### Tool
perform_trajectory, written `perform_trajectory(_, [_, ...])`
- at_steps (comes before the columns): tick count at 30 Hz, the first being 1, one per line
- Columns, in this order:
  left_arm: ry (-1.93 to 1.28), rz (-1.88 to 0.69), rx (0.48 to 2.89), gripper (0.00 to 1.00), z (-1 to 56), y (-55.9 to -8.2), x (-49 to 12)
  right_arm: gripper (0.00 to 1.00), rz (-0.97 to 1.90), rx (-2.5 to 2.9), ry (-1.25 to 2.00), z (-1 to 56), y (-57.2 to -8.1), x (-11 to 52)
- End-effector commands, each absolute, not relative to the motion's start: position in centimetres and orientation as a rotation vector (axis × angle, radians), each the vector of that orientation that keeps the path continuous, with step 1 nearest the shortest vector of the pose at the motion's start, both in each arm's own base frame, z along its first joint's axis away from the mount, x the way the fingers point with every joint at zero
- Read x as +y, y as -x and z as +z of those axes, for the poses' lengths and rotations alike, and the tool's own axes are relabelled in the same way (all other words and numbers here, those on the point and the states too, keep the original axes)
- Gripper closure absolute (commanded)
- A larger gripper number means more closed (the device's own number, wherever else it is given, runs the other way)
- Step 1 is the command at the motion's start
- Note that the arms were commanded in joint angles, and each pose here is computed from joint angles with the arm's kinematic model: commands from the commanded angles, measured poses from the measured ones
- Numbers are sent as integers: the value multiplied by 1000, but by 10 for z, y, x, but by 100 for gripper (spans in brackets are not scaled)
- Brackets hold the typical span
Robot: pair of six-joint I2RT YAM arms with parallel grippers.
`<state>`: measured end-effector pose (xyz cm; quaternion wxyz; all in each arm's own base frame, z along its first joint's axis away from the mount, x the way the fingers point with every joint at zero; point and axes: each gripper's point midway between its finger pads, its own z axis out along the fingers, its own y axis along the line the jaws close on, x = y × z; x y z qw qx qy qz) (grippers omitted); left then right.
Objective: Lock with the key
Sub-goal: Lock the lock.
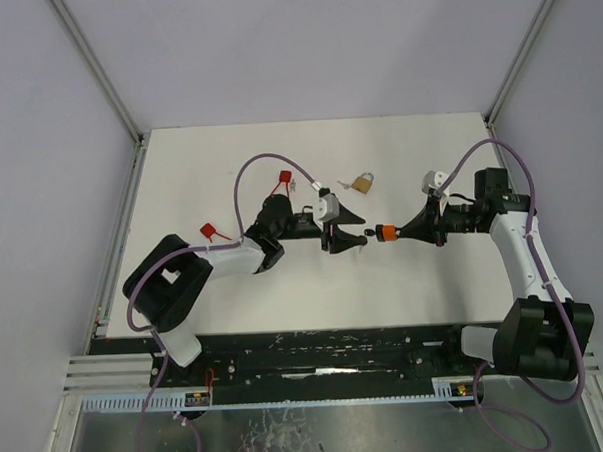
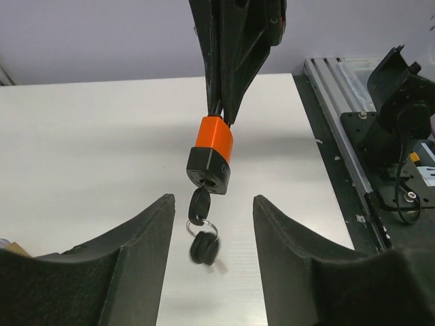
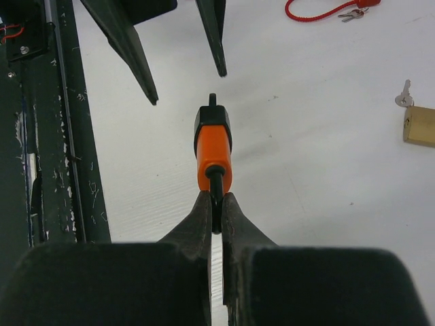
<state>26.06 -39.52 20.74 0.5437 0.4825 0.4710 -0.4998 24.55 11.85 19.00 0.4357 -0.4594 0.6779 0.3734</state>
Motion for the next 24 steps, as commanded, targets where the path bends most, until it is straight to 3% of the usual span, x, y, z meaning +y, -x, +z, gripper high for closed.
perform_trajectory(1, [-1211, -1130, 1163, 55, 195, -264, -413, 100, 933, 1551, 1170, 217, -242, 126])
perform_trajectory(15, [-1269, -1119, 1263, 67, 176, -271, -424, 100, 940, 1532, 1180, 218, -239, 127])
perform_trajectory(18, [-1281, -1126, 1262, 73, 176, -270, -425, 100, 942, 1532, 1179, 218, -239, 127])
perform_trajectory(24, [-1274, -1116, 1254, 71, 180, -270, -425, 100, 939, 1535, 1184, 215, -239, 127])
